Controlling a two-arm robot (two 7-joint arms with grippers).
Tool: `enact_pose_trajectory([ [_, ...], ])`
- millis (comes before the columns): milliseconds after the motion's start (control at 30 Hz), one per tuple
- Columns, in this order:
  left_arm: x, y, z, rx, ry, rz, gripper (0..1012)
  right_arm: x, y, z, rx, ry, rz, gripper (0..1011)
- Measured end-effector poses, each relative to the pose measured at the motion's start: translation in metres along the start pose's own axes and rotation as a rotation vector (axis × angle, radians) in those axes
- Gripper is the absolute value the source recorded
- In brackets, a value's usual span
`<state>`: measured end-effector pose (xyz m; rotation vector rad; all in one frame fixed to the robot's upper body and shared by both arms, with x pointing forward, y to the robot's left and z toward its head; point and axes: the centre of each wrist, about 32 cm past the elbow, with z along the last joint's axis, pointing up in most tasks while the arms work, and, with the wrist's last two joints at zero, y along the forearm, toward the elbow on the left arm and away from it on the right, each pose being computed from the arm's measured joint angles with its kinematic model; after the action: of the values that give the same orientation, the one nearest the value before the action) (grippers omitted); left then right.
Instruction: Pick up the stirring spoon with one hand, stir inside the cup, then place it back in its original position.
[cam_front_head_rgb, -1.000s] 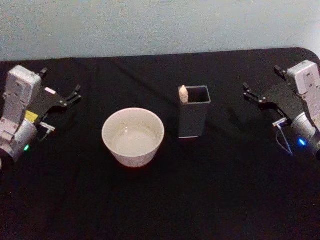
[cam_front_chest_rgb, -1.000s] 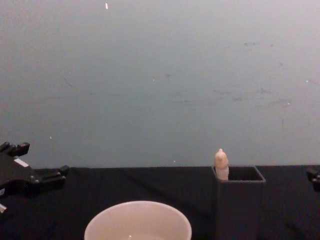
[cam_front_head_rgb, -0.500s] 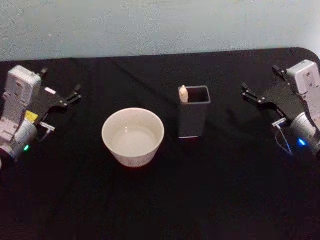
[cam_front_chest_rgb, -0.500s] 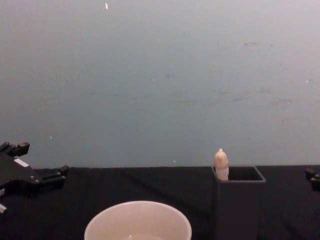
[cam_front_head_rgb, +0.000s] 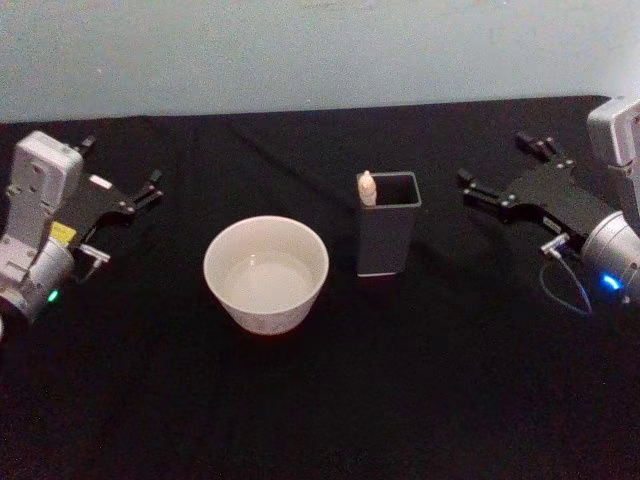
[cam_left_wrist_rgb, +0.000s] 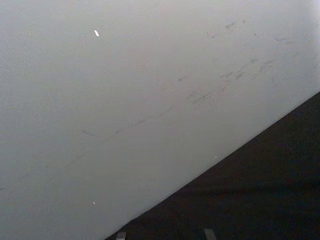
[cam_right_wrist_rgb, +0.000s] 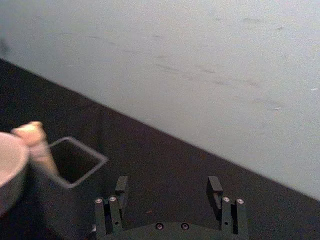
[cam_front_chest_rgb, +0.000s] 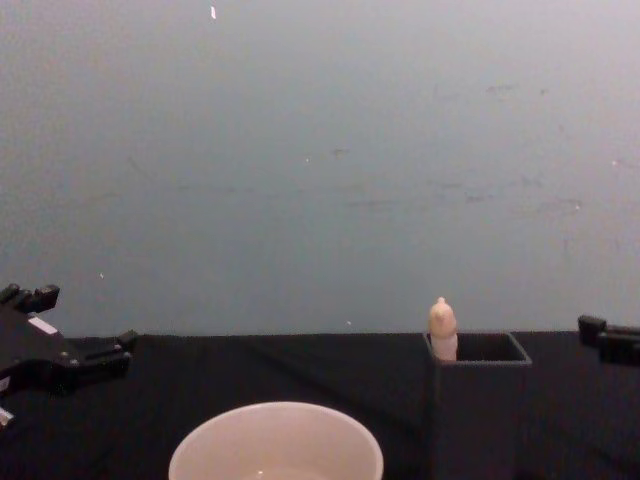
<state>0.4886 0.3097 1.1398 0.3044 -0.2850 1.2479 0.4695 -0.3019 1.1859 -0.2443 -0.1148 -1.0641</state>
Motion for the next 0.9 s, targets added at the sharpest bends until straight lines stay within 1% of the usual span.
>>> enact_pose_trajectory([
  [33, 0.0, 0.0, 0.0, 0.0, 0.0, 0.0, 1001, 0.0, 0.0, 0.0, 0.0, 0.0, 0.0, 1000],
  [67, 0.0, 0.0, 0.0, 0.0, 0.0, 0.0, 1001, 0.0, -0.002, 0.003, -0.007, 0.011, 0.029, 1000],
  [100, 0.0, 0.0, 0.0, 0.0, 0.0, 0.0, 1001, 0.0, -0.003, 0.004, -0.011, 0.014, 0.041, 1000],
  [200, 0.0, 0.0, 0.0, 0.0, 0.0, 0.0, 1001, -0.003, -0.007, 0.01, -0.019, 0.036, 0.116, 1000],
  [233, 0.0, 0.0, 0.0, 0.0, 0.0, 0.0, 1001, -0.003, -0.007, 0.01, -0.019, 0.036, 0.116, 1000],
  [267, 0.0, 0.0, 0.0, 0.0, 0.0, 0.0, 1001, -0.005, -0.008, 0.012, -0.017, 0.042, 0.143, 1000],
  [333, 0.0, 0.0, 0.0, 0.0, 0.0, 0.0, 1001, -0.007, -0.009, 0.015, -0.013, 0.047, 0.167, 1000],
  [433, 0.0, 0.0, 0.0, 0.0, 0.0, 0.0, 1001, -0.011, -0.011, 0.019, -0.001, 0.058, 0.223, 1000],
  [500, 0.0, 0.0, 0.0, 0.0, 0.0, 0.0, 1001, -0.013, -0.011, 0.02, 0.002, 0.062, 0.242, 1000],
  [633, 0.0, 0.0, 0.0, 0.0, 0.0, 0.0, 1001, -0.02, -0.007, 0.021, 0.001, 0.075, 0.277, 1000],
  [767, 0.0, 0.0, 0.0, 0.0, 0.0, 0.0, 1001, -0.027, 0.003, 0.021, 0.005, 0.085, 0.303, 1000],
  [800, 0.0, 0.0, 0.0, 0.0, 0.0, 0.0, 1001, -0.027, 0.003, 0.021, 0.005, 0.085, 0.303, 1000],
  [900, 0.0, 0.0, 0.0, 0.0, 0.0, 0.0, 1001, -0.032, 0.013, 0.02, 0.012, 0.086, 0.32, 1000],
])
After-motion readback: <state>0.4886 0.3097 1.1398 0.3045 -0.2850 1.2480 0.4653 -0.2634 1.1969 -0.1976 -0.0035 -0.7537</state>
